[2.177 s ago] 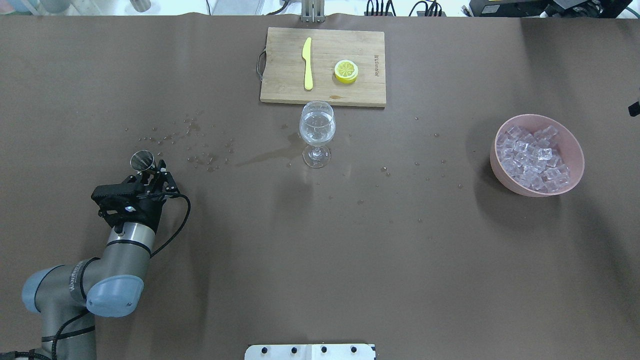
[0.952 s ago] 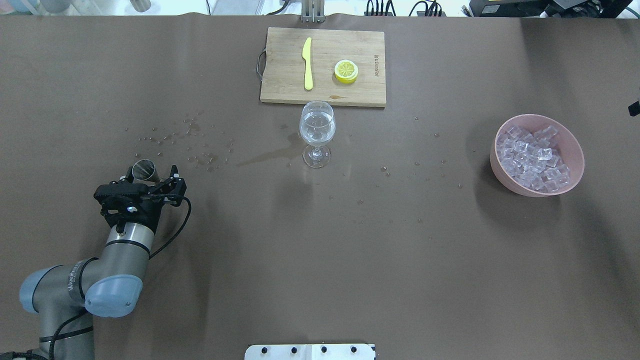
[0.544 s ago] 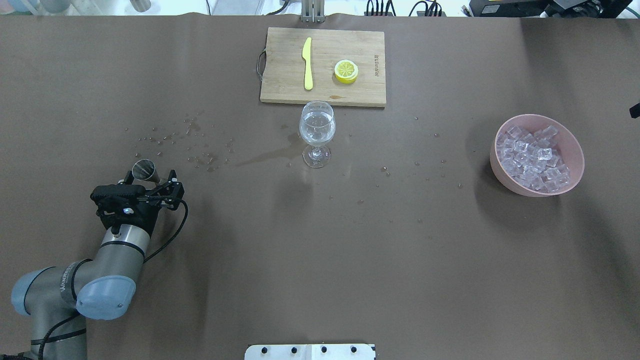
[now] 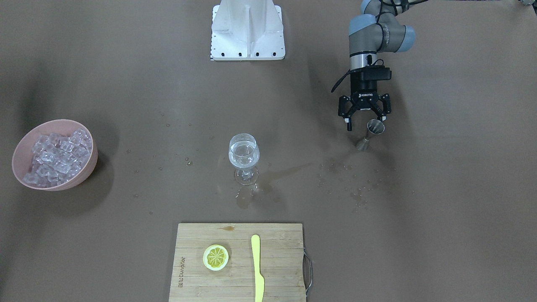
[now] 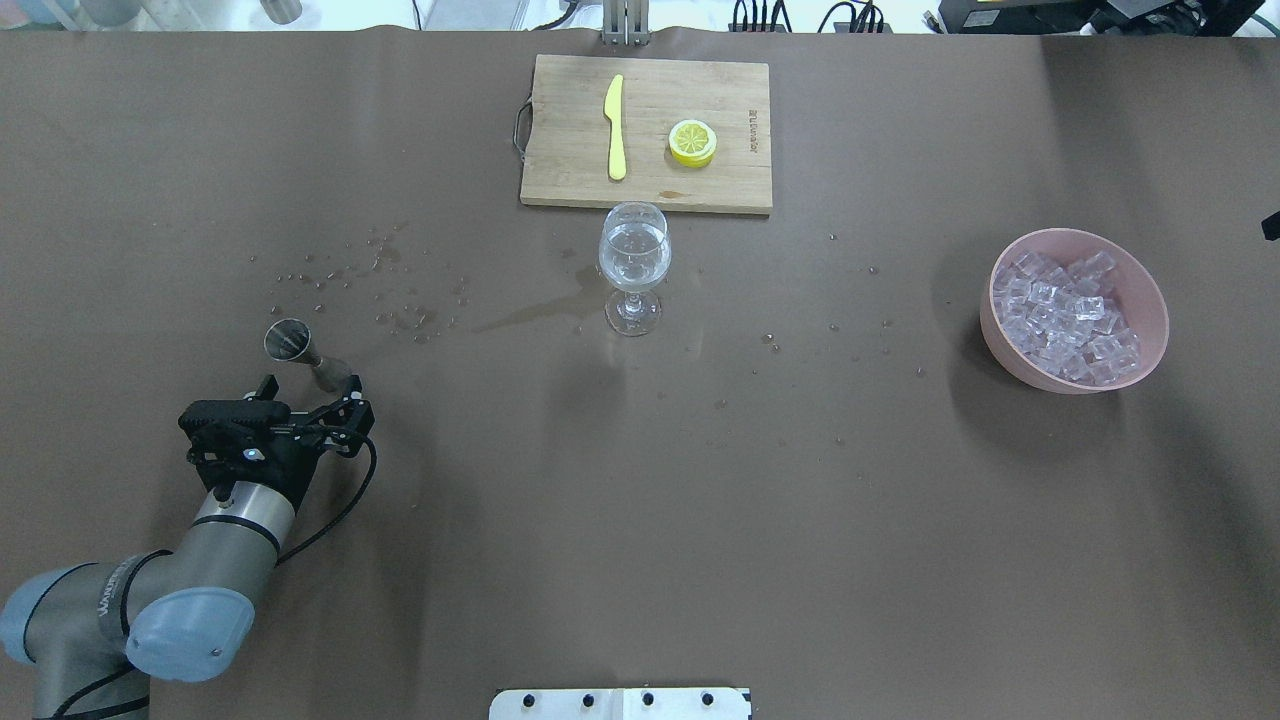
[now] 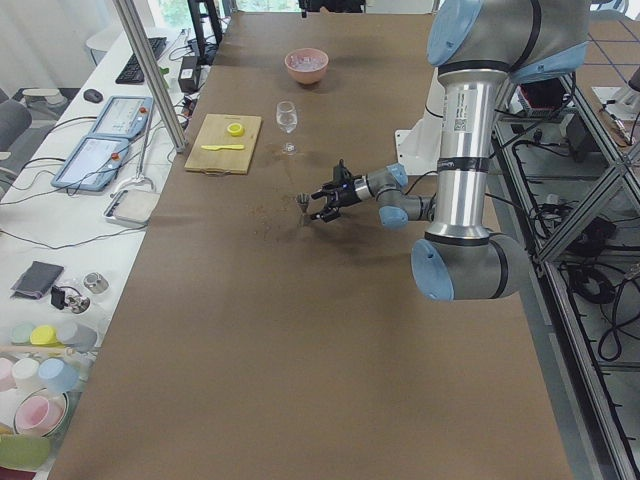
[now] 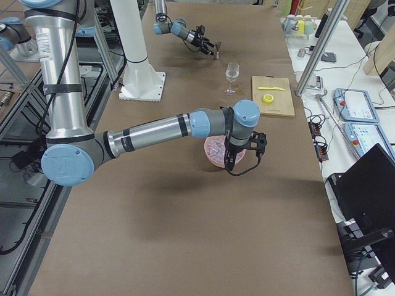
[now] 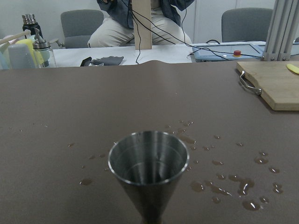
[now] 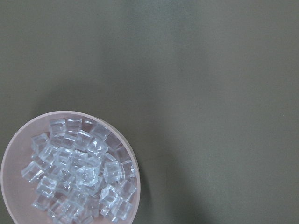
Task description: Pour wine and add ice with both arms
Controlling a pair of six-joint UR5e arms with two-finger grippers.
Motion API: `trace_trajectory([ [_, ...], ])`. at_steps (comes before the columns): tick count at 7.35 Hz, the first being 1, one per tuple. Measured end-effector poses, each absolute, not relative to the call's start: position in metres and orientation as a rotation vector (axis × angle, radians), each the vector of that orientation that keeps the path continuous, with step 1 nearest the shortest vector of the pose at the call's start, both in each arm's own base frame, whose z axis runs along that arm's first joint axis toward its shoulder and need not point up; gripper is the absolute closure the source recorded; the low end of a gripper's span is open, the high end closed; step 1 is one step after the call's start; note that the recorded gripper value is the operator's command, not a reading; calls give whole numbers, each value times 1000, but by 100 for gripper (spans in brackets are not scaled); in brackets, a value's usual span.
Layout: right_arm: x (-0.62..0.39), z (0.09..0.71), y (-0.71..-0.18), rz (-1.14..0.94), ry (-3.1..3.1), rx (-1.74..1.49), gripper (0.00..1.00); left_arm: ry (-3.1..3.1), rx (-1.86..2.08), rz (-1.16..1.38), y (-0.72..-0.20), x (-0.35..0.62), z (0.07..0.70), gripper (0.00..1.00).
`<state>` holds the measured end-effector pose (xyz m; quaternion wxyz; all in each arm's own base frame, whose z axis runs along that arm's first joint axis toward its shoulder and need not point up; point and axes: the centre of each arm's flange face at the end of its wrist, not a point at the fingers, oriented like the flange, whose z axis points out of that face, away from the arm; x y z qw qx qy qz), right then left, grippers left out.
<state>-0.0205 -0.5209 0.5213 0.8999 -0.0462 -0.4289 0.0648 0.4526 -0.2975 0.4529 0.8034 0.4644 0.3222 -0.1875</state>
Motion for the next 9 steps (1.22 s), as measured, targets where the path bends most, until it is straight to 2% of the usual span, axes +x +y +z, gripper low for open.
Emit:
trace_trajectory([
  [4,-20,524,-522,136,-875,-97,0,743,932,-329,-255,412,444,2],
  [7,-23,520,-524,121,-852,-77,0,729,777,-221,-237,364,342,2],
  [9,-34,510,-524,87,-851,-65,0,688,656,-156,-258,346,304,2],
])
